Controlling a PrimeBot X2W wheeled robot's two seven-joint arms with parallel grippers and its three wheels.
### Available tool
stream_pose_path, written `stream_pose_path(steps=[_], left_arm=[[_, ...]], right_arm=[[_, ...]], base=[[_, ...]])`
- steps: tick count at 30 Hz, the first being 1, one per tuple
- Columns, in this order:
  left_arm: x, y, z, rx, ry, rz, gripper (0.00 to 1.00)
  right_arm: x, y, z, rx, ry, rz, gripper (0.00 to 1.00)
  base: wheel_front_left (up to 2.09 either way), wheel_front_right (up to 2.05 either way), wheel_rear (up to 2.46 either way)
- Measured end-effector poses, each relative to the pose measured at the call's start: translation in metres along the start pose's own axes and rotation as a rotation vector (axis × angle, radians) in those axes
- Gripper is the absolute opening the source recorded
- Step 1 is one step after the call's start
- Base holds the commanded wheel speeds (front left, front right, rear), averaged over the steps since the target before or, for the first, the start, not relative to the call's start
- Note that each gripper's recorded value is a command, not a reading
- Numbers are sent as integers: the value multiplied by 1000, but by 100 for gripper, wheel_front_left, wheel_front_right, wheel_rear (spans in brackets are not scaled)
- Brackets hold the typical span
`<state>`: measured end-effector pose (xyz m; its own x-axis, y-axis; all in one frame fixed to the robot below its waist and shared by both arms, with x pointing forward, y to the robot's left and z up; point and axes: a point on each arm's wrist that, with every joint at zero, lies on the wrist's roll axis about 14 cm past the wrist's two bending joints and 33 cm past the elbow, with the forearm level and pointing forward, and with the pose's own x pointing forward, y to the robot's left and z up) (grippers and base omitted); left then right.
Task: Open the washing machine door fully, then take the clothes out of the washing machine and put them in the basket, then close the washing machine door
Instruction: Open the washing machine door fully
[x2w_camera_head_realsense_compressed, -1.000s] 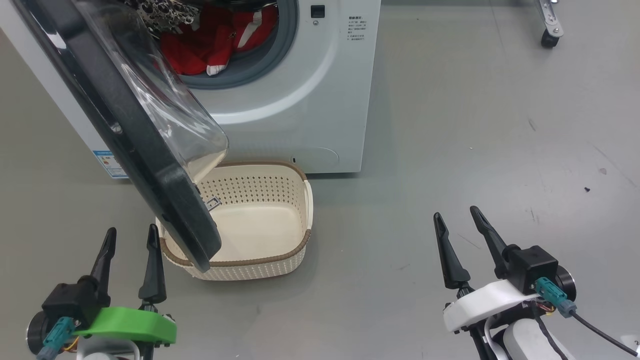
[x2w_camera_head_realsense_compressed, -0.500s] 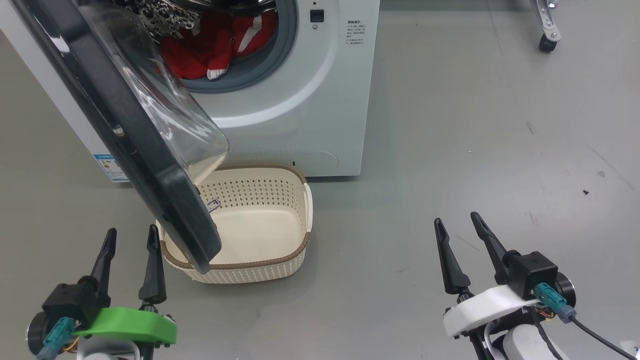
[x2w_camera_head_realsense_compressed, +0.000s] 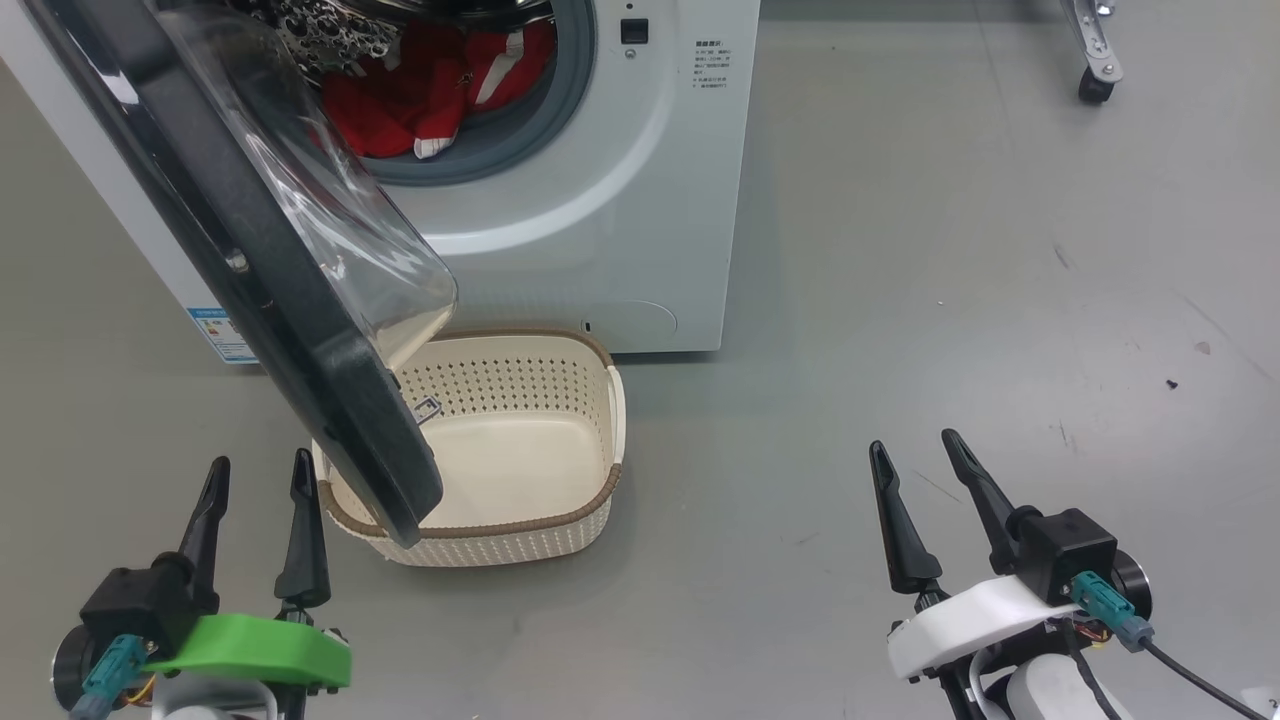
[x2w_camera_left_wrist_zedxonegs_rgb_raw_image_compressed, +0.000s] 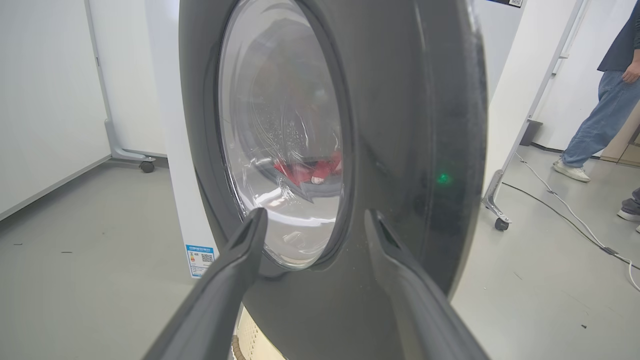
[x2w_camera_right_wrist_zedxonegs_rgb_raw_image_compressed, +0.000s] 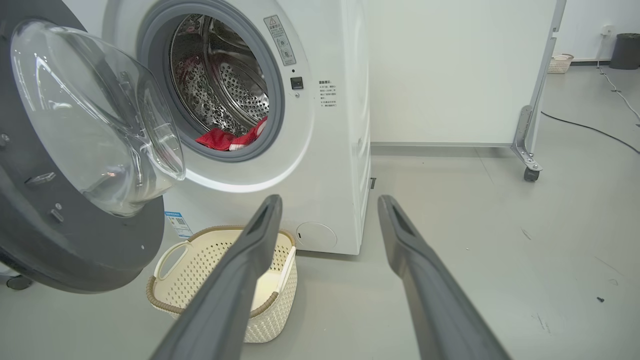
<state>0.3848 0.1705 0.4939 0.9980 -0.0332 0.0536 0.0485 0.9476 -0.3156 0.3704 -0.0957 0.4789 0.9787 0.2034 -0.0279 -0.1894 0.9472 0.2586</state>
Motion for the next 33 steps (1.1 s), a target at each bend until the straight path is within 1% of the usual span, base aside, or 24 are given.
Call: stream_pose_path(steps=[8, 9, 10, 11, 25, 29, 33], left_arm=[[0, 0, 0, 0, 1, 1, 100], [0, 0, 0, 0, 1, 1, 74], [0, 0, 0, -1, 1, 2, 27], [0, 1, -1, 0, 3, 2, 0], [1, 3, 5, 11, -15, 6, 0], [4, 5, 18, 7, -56, 13, 0], [13, 4, 43, 10, -133, 9, 0]], right_arm=[[1, -1, 1, -7, -5, 0, 100], [1, 0, 1, -6, -5, 2, 100], [1, 0, 1, -6, -6, 2, 100], [1, -1, 1, -7, -6, 2, 100], [1, -1, 3, -12, -12, 3, 100], [0, 0, 3, -13, -14, 8, 100], [0, 1, 4, -7, -19, 4, 100]], base=[[0, 0, 0], [0, 0, 0], [0, 0, 0], [0, 0, 0], [0, 0, 0], [0, 0, 0], [0, 0, 0]])
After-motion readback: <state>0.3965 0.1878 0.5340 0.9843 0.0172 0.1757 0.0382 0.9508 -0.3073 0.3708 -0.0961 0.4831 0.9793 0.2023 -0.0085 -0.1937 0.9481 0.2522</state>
